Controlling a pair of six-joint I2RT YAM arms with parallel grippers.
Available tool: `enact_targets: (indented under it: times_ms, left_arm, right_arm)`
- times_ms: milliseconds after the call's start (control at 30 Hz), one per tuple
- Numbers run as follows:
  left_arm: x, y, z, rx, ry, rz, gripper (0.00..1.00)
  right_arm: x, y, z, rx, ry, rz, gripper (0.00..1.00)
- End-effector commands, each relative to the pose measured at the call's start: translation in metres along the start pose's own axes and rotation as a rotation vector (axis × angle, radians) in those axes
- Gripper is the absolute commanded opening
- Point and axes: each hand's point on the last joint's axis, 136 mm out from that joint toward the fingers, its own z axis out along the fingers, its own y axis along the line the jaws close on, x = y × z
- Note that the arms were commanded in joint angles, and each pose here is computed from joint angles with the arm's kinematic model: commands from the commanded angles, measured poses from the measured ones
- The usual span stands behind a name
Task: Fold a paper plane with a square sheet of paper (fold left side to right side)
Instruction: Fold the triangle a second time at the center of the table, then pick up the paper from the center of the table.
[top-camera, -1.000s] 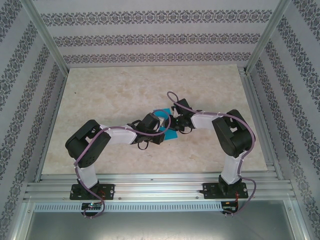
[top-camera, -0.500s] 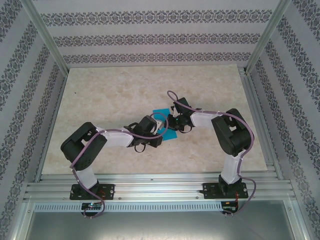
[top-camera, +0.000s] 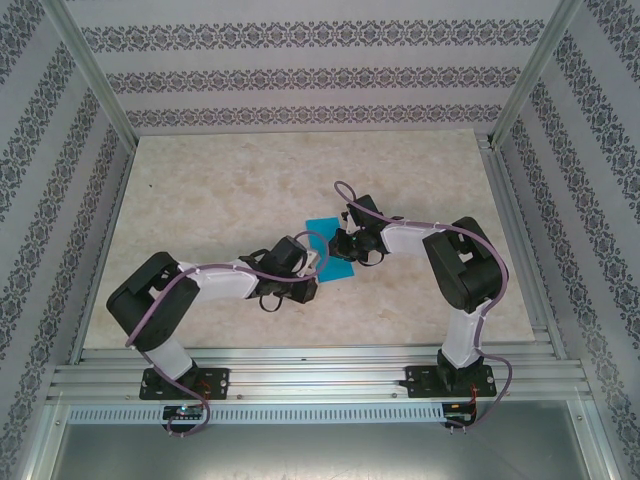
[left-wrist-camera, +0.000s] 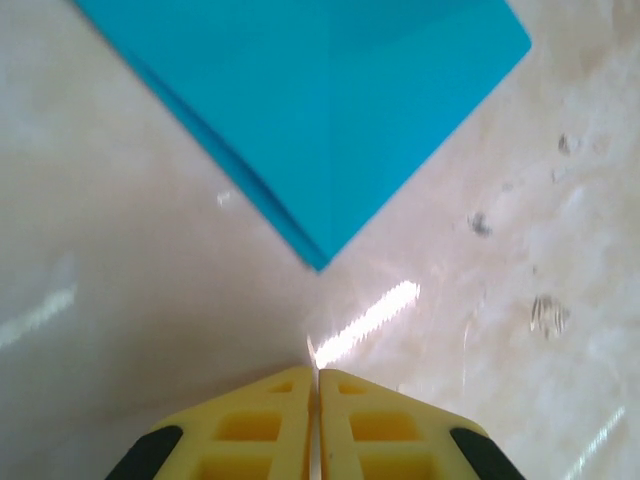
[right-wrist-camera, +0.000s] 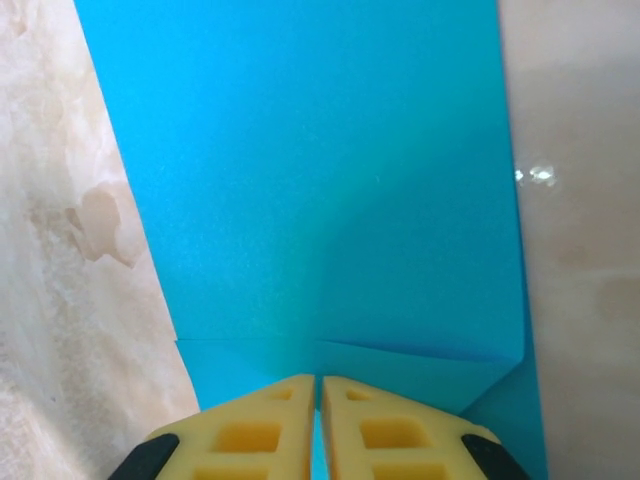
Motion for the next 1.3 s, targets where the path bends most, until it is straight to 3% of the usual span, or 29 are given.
enact_targets:
  times_ms: [0, 133, 300, 467, 733, 933, 1133, 1267]
  left_arm:
    - [0.007, 0.004, -0.020, 0.043, 0.045, -0.107, 0.13]
    - [-0.029, 0.007, -0.042, 0.159, -0.063, -0.215, 0.19]
    - [-0.069, 0.011, -0.051, 0.271, -0.159, -0.304, 0.34]
    - [-0.097, 0.004, -0.041, 0.347, -0.178, -0.307, 0.42]
    - [-0.114, 0.004, -0.017, 0.375, -0.160, -0.292, 0.44]
    - [-0.120, 0.007, -0.005, 0.379, -0.153, -0.298, 0.37]
    - [-0.122, 0.010, -0.007, 0.353, -0.169, -0.301, 0.12]
    - [-0.120, 0.013, -0.009, 0.332, -0.177, -0.306, 0.04]
  right_arm:
    - [-0.012, -0.004, -0.015, 0.034, -0.054, 0.007, 0.17]
    - [-0.027, 0.014, -0.044, 0.005, -0.125, -0.017, 0.24]
    - [-0.027, 0.006, -0.069, 0.028, -0.177, -0.020, 0.33]
    - [-0.015, -0.009, -0.081, 0.026, -0.200, -0.011, 0.37]
    - [0.000, -0.018, -0.082, -0.013, -0.196, 0.009, 0.40]
    - [0.005, -0.014, -0.075, -0.068, -0.179, 0.028, 0.41]
    - [0.003, -0.008, -0.067, -0.137, -0.179, 0.065, 0.43]
    - [0.001, -0.003, -0.060, -0.166, -0.170, 0.079, 0.44]
